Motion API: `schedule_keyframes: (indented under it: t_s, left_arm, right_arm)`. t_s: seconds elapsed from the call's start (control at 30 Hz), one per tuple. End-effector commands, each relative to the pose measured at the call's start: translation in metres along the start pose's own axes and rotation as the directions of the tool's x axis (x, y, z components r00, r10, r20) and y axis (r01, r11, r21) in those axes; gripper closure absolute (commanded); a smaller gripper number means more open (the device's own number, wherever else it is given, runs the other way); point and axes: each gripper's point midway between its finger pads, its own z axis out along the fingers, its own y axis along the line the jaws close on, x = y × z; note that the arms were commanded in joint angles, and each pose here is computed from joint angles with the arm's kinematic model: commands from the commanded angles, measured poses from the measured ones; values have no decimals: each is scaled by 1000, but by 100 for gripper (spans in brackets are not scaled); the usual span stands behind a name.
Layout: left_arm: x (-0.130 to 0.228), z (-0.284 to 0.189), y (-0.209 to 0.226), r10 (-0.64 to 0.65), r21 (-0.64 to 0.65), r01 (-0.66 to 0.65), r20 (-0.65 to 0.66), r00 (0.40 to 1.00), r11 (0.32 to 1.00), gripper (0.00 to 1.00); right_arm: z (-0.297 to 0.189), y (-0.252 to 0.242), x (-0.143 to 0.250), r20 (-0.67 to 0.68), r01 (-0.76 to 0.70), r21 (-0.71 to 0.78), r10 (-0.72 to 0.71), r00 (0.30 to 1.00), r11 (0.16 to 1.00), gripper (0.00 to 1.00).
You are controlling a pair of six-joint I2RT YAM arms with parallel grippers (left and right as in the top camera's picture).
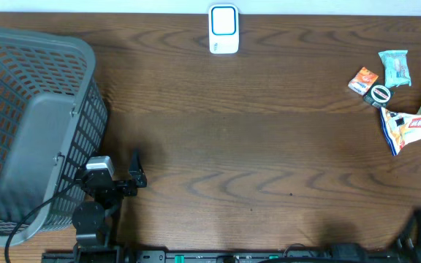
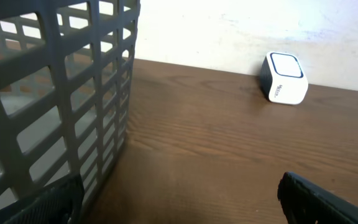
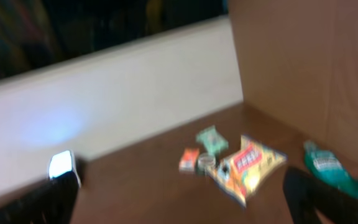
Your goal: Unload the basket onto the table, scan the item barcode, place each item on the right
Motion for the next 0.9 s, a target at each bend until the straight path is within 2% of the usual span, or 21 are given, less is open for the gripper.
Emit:
schedule_keyframes:
  t_s: [0.0,0.17,0.37,0.87]
  left_arm:
    - [15,2,2,-11,-2,10,-40,999,1000,2]
    - [15,2,2,-10,-3,10,-40,999,1000,2]
    - [15,2,2,-10,-3,10,-40,999,1000,2]
    - [15,2,2,-10,-3,10,-40,999,1000,2]
  right_arm:
    - [42,0,36,-42,22,53,-20,999,998,1]
    - [92,14,72,-1,3,5,-3,1000,1000,1]
    - [114,25,109,101,-25,-108,36,994,994,1]
    - [146,17,195,-7,-42,-101,42,999,994,1]
